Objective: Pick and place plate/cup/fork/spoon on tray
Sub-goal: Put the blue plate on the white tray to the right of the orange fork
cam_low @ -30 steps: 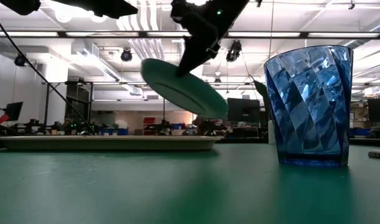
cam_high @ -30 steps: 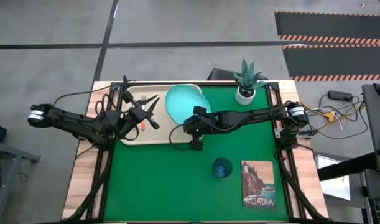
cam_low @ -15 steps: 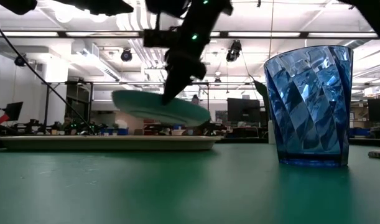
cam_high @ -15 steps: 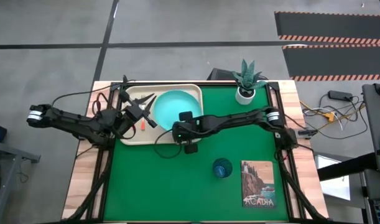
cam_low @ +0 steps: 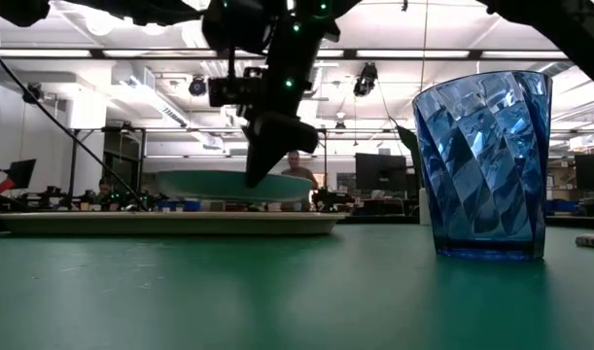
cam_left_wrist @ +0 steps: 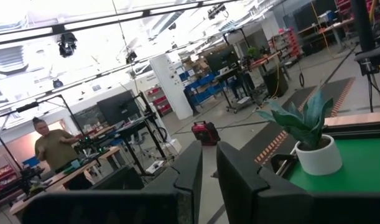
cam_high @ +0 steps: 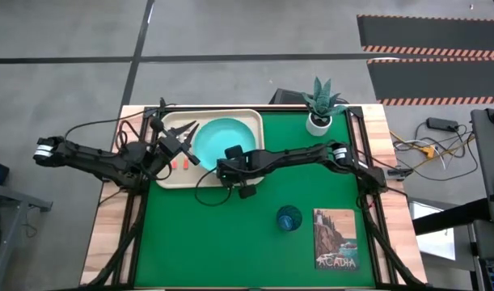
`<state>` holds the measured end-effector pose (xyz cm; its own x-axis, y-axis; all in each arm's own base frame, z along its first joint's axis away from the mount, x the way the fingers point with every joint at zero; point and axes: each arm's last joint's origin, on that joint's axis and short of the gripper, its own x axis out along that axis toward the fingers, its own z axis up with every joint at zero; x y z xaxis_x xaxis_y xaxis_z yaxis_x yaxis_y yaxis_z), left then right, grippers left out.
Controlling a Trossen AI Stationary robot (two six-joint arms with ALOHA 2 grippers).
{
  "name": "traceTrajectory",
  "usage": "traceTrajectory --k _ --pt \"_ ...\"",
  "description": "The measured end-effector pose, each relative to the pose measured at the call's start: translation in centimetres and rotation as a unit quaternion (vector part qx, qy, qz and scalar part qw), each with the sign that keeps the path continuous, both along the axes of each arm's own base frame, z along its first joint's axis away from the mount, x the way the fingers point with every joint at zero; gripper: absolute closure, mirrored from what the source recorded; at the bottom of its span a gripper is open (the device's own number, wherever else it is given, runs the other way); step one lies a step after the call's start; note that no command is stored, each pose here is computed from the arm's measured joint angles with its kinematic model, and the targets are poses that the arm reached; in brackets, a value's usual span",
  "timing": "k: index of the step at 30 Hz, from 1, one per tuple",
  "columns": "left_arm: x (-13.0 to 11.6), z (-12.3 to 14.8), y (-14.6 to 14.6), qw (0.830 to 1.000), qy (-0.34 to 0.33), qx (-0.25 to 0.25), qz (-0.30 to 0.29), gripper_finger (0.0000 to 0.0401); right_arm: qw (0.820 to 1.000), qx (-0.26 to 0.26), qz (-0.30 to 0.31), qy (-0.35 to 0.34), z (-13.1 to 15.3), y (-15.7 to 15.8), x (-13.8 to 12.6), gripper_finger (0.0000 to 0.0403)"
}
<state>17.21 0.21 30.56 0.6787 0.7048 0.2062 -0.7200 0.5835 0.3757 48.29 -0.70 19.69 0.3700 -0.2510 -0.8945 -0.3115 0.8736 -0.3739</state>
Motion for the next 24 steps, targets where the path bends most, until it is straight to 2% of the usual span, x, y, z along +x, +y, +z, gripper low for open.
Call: traceTrajectory --k 12,24 --pt "0.1 -0.1 0.0 1.0 0.002 0.0 0.0 0.0367 0.999 0.035 0.002 0.017 -1.2 -0.5 -0.4 0.0394" --pt "0.1 0.0 0.0 1.0 0.002 0.0 -0.001 0.0367 0.999 0.036 -0.001 0.021 -3.0 -0.5 -0.7 0.0394"
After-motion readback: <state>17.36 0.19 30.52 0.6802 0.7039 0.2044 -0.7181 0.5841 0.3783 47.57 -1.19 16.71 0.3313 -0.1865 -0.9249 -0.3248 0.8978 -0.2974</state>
